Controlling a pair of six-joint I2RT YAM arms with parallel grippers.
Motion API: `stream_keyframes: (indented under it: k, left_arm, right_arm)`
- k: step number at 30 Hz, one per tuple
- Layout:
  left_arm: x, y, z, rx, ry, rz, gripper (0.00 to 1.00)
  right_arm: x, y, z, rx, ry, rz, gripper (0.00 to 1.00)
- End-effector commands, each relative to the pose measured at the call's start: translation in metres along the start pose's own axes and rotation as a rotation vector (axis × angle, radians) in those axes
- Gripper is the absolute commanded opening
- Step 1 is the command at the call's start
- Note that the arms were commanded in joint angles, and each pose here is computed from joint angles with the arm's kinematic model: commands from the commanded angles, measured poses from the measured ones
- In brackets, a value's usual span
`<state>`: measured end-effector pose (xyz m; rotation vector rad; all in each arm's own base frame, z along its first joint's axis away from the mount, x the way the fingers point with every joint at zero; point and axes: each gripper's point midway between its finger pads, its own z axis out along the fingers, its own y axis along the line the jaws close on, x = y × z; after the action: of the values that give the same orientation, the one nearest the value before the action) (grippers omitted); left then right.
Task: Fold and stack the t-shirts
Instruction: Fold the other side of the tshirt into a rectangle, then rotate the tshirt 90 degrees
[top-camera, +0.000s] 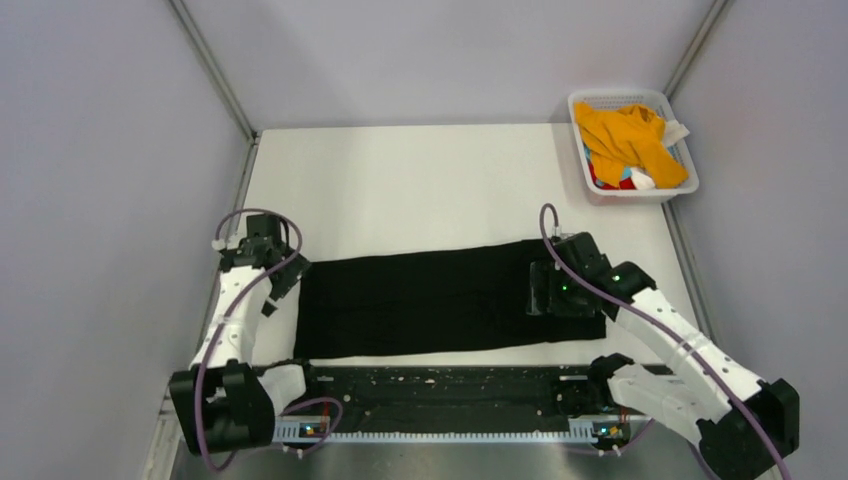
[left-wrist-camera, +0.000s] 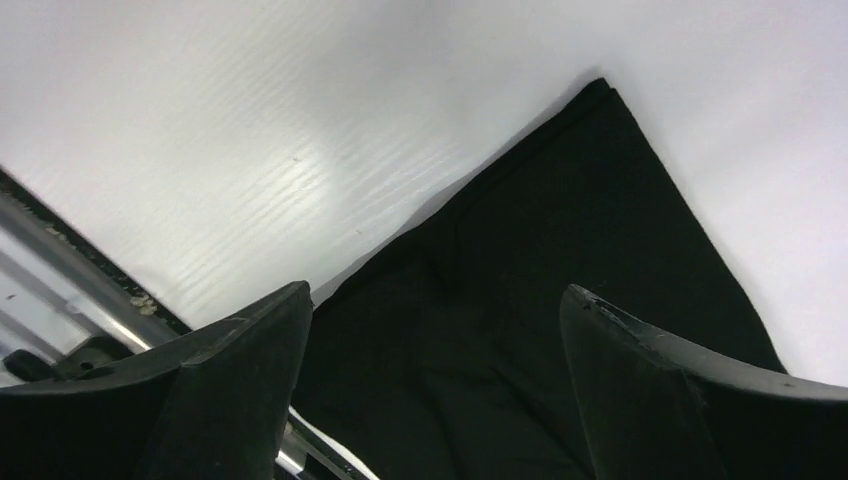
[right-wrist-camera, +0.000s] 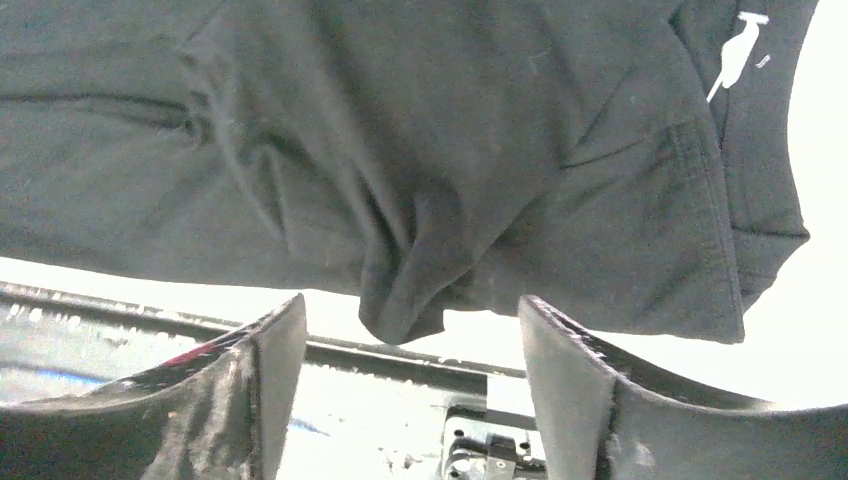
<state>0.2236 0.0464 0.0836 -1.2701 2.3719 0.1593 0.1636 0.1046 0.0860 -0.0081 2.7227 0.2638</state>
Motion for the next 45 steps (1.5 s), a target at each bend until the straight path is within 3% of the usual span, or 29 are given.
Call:
stream_keyframes:
  k: [1,5,11,16,22,28,35,45]
  left_arm:
    - [-0.022,0.006,-0.034,0.006,-0.101,-0.073,0.99]
    - [-0.025,-0.028,-0.049,0.199,-0.092,-0.046,0.99]
    - [0.021,-0.093,-0.040,0.486,0.125,0.088,0.99]
    - [0.067,-0.104,-0.009,0.420,0.264,0.218,0.99]
    - [0.096,-0.092,0.017,0.359,0.333,0.258,0.99]
    - [0.119,-0.077,0.021,0.337,0.368,0.252,0.99]
    - [0.150,-0.086,-0.002,0.378,0.418,0.211,0.99]
    - [0.217,-0.126,-0.057,0.518,0.462,0.230,0.99]
  right_arm:
    - [-0.016,0.028,-0.031,-0.157,-0.092,-0.024,0.82]
    - [-0.041,0.041,-0.035,-0.217,-0.207,-0.005,0.93]
    - [-0.050,0.060,0.004,-0.267,-0.180,0.106,0.97]
    - [-0.044,0.036,0.047,-0.109,-0.122,0.200,0.98]
    - [-0.059,0.002,0.082,-0.022,-0.139,0.305,0.99]
    - [-0.120,-0.008,0.105,-0.024,-0.244,0.295,0.99]
    - [-0.217,0.008,0.152,-0.056,-0.267,0.213,0.99]
    - [-0.302,0.066,0.230,-0.292,-0.213,0.165,0.97]
